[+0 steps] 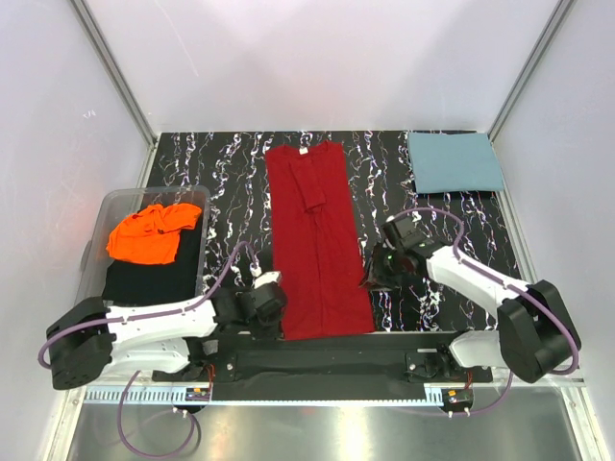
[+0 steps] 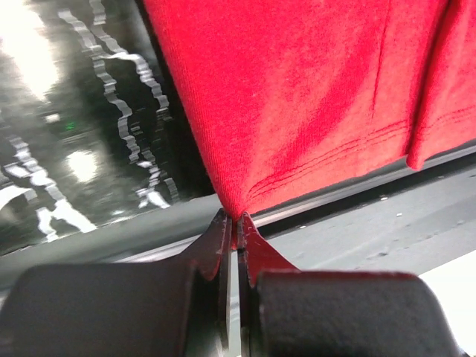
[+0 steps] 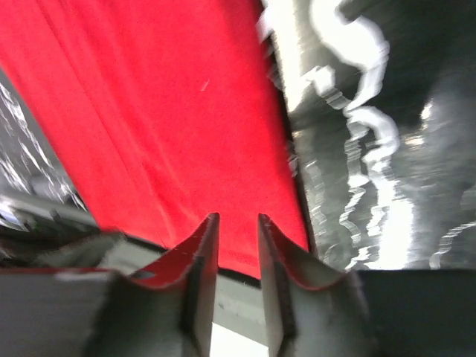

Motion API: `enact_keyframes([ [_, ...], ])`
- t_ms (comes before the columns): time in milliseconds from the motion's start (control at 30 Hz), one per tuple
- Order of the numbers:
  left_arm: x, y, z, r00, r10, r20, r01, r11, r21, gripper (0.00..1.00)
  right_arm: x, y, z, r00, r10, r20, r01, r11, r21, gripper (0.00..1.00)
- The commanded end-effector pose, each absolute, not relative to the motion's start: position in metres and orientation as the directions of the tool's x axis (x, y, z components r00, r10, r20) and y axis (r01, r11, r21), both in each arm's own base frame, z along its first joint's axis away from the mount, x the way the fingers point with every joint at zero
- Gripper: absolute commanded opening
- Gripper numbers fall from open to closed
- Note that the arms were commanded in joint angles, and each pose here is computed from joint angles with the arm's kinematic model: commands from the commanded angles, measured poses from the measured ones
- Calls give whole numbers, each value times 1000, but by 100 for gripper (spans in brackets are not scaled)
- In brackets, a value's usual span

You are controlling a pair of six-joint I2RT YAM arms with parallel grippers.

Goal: Fold and stack the t-shirts
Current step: Fold the tshirt

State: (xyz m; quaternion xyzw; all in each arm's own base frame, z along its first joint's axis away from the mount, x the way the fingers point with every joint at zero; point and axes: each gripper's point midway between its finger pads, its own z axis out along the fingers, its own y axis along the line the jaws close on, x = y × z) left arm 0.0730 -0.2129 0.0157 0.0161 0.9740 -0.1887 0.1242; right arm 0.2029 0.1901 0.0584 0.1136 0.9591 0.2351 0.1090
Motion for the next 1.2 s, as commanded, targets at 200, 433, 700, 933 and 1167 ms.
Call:
enact_keyframes([
  [200,67,-174,12,-965,23,-261,95,959,-267,0,157,211,60,-967,241,-80,170,848,503,47],
  [433,65,-175,18,-964,-1,-264,86,944,-317,3,124,203,50,-971,238,-16,198,842,501,50],
  [700,66,-176,20,-962,2,-273,94,941,-326,0,106,198,43,-969,247,8,216,830,514,51],
  [933,68,-178,24,-959,-3,-282,96,938,-334,0,99,202,44,-973,228,29,207,816,540,52],
  [1167,69,-180,26,-959,-11,-285,91,936,-341,0,96,204,36,-968,248,30,220,790,572,52],
])
